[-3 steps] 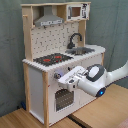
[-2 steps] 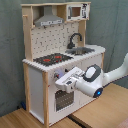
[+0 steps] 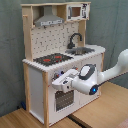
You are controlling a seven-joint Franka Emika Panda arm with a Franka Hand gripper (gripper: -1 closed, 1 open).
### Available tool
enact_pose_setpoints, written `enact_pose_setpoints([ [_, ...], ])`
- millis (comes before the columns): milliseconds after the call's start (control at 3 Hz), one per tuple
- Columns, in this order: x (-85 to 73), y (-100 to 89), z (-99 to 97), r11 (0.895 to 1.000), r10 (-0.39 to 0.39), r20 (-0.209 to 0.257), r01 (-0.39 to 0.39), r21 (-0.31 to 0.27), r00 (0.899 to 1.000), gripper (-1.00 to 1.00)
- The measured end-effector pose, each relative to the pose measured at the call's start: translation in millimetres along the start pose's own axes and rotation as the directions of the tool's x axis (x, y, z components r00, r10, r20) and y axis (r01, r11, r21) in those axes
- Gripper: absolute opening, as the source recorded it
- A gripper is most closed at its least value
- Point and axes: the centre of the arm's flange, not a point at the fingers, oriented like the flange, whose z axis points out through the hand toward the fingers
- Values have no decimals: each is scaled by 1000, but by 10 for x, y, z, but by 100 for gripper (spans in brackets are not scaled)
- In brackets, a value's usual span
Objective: Play with the kitchen
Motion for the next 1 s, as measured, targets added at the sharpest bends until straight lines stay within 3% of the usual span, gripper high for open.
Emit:
enact_pose_setpoints([
  [333, 39, -74, 101, 997, 72, -53, -71, 16, 996, 100],
  [667, 50, -9, 190, 996, 88, -57, -87, 19, 994, 100],
  [1000, 46, -17, 192, 996, 87, -52, -86, 21, 995, -100],
])
